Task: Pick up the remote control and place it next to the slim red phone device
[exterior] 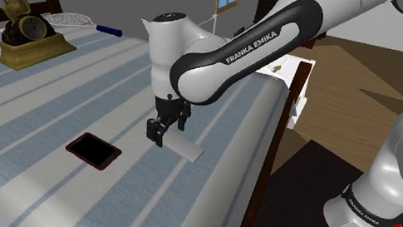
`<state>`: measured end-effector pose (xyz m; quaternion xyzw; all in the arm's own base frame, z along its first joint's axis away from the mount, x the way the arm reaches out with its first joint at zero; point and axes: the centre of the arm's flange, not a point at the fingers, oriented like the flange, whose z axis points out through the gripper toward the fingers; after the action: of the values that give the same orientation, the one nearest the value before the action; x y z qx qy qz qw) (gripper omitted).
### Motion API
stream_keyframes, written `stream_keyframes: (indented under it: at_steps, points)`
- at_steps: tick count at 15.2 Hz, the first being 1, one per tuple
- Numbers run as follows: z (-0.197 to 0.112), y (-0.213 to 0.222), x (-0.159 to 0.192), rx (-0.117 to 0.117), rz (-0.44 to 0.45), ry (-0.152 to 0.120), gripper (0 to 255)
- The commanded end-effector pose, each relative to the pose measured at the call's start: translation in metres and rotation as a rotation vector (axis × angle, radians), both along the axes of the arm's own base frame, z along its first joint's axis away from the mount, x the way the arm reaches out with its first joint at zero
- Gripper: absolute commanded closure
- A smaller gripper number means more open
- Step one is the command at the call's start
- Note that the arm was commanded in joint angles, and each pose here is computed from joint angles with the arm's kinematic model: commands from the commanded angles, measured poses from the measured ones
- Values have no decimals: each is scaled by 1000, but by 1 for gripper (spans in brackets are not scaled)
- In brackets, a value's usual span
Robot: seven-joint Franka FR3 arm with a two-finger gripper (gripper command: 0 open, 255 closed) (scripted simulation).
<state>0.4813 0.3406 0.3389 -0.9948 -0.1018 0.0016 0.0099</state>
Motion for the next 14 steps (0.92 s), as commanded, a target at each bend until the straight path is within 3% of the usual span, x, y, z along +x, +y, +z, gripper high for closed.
stream_keyframes:
  at_steps: [1,2,6,14]
  points:
    - [0,0,0,0,0,0,0]
    - [0,0,0,0,0,0,0]
    - [50,-1,0,0,0,0,0]
    - [50,-1,0,0,0,0,0]
